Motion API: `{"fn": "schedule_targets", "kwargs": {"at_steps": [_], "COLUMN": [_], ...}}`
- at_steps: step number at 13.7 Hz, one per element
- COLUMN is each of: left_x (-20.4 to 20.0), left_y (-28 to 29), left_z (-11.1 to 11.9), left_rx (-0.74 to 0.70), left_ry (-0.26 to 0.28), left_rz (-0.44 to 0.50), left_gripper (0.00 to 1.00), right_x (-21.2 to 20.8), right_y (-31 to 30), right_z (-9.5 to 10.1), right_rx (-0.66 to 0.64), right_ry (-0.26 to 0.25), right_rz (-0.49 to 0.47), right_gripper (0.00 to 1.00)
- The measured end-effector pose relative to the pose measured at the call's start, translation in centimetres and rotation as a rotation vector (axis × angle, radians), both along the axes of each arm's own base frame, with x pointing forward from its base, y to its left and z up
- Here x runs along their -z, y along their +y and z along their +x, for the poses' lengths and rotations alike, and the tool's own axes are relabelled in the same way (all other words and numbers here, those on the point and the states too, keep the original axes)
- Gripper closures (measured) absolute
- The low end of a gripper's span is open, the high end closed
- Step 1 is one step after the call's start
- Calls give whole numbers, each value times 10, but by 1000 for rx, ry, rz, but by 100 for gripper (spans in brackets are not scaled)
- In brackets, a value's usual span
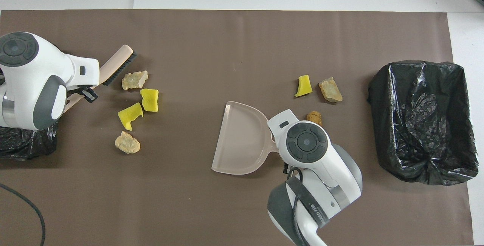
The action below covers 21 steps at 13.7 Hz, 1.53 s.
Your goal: Sweep and dump trash in bin
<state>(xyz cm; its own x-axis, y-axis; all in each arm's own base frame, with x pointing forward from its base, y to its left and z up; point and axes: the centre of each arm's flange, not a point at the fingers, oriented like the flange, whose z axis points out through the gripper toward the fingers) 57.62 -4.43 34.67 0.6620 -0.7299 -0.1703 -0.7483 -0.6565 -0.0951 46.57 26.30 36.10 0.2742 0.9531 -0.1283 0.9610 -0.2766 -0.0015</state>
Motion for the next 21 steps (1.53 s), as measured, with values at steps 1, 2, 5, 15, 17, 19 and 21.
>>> {"fn": "schedule_targets", "kwargs": {"at_steps": [1,2,5,15,17,19,21], "left_x": [2,4,10,-33,-57,-66,-61], "left_y": [-12,-26,-79,-196,-182,-159,-123], "left_z": [-12,-25,-62,-107,-112,-118,-115], "left_rx": [9,9,-4,-506,-682,-842,-949], "left_ry": [10,17,25,9,9,22,34], "left_rz": [3,7,11,-14,36,103,132], "left_gripper": [74,74,74,74,74,74,74], "right_x": [0,0,0,0,0,0,0], "right_y": [0,0,0,0,0,0,0], "right_z": [0,0,0,0,0,0,0], "right_rx": [0,0,0,0,0,0,0], "right_ry": [0,0,0,0,0,0,0], "right_rz": [0,0,0,0,0,0,0], "right_gripper": [67,67,67,67,67,67,67]}}
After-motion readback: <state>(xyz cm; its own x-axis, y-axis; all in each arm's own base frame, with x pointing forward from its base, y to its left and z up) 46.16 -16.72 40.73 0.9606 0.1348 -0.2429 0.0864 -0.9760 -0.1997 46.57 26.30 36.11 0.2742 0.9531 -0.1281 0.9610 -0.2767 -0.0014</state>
